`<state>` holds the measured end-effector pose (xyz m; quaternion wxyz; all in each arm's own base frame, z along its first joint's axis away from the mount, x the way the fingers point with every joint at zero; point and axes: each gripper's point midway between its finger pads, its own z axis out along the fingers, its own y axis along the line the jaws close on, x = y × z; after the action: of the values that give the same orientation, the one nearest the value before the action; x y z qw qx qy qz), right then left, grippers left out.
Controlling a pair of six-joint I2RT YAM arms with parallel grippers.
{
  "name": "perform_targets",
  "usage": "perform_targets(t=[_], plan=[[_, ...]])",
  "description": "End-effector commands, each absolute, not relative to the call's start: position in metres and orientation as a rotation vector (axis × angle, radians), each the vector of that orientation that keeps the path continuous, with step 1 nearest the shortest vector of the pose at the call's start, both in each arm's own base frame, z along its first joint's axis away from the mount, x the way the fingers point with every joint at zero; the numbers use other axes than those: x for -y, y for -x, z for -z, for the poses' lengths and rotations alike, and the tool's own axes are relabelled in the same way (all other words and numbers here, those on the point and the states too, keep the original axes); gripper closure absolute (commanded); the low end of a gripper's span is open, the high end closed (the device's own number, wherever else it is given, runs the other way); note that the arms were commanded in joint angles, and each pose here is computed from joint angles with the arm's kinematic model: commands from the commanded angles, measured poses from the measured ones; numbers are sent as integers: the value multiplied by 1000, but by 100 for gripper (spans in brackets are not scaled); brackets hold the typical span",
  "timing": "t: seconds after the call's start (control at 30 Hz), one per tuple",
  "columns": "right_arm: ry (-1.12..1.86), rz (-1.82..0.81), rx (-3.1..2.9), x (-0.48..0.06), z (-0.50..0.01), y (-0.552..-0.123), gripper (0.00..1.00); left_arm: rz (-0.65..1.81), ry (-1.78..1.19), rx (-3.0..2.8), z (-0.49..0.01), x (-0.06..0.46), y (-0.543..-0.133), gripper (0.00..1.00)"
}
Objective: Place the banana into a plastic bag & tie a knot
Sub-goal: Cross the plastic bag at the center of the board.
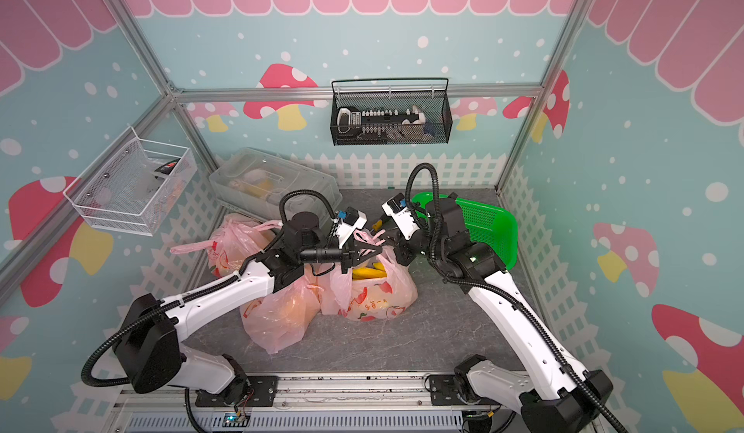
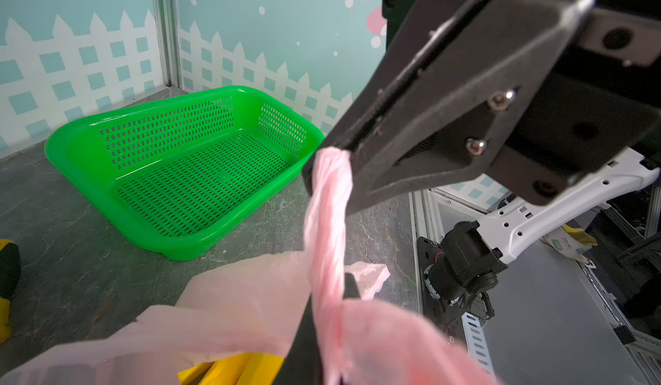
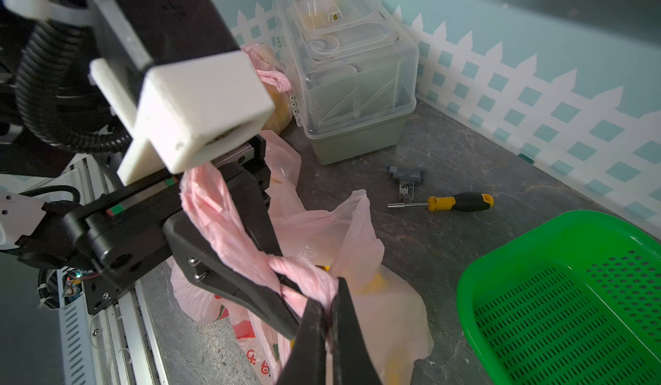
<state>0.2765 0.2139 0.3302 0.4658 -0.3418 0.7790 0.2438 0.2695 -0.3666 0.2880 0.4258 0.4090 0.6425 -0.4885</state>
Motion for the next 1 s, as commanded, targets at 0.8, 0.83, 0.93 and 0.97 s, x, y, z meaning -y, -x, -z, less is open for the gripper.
perform_targets(t=[0.8,0.83,0.93,0.97], plan=[[844,-737,-2027,-241,-274,-226,100,1131,-856,-1698,-276,339,-299,89],[859,-755,-2021,-247,-272,-223,100,1128,-856,-1703,-274,338,-299,88],[890,-794,-2011,-259,-269,-217,100,1123,-847,-1719,-268,335,-299,86],[895,-793,-2020,-262,-265,-218,100,1126,-848,-1725,-266,335,-297,85]])
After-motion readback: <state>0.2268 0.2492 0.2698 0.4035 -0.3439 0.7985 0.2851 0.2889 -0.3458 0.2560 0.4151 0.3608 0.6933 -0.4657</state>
